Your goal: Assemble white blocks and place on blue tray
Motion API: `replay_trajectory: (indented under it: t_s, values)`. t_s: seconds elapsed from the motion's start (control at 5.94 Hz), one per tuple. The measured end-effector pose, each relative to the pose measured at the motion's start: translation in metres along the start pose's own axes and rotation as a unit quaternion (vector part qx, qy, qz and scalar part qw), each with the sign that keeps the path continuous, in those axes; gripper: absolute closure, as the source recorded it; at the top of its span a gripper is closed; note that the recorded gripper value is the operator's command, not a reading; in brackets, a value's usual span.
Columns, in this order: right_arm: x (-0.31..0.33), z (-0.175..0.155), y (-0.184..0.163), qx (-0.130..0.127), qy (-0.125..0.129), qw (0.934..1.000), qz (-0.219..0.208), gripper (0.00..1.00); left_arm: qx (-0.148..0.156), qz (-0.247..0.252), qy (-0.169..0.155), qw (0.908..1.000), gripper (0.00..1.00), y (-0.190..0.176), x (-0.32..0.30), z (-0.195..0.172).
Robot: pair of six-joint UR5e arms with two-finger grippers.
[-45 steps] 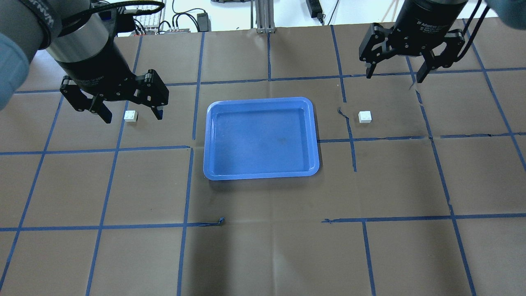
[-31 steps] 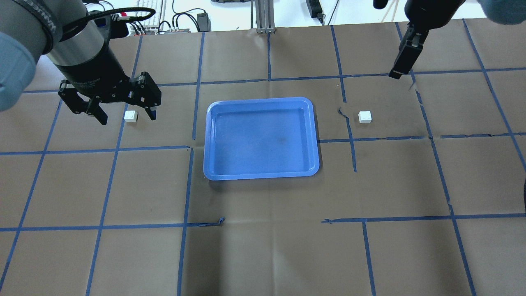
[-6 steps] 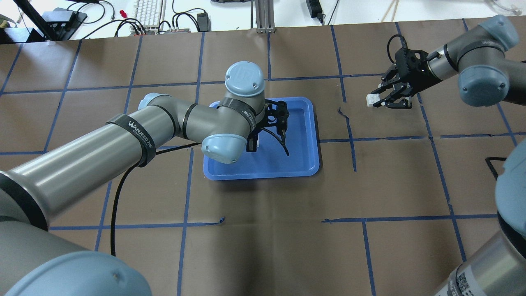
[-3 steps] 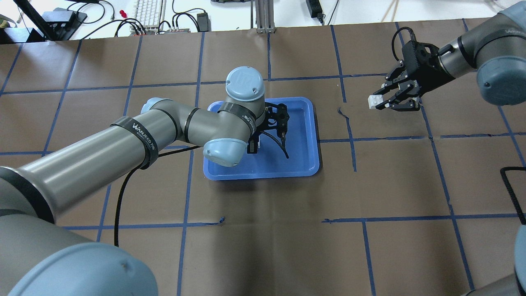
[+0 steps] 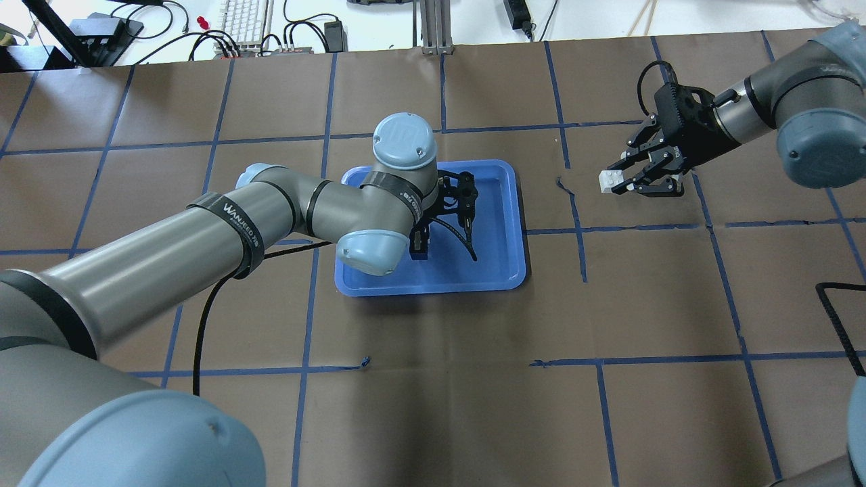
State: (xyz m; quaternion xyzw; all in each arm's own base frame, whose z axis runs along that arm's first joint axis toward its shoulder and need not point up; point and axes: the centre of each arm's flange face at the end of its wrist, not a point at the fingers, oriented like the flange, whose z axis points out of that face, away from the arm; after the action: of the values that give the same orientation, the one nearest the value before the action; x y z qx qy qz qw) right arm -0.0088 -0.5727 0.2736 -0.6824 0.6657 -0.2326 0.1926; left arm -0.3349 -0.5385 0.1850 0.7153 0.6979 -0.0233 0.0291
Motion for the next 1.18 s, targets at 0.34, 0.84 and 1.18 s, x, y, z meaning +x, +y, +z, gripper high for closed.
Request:
replay_trajectory:
  t_s: [0.34,0.84,1.18]
  values:
    - [0.004,0.001,0.001,-0.005,0.011,0.9999,-0.006,0.75,-0.005,0.000,0.016,0.9999,0.01,0.008,-0.010,-0.083]
    - [0.006,0.030,-0.051,0.019,0.004,0.9998,-0.005,0.74,-0.004,-0.046,0.021,0.9987,0.02,0.027,0.000,-0.237]
    - [0.005,0.086,-0.116,0.021,0.001,0.9996,-0.018,0.74,0.006,-0.177,-0.010,0.9841,0.02,0.059,0.020,-0.294]
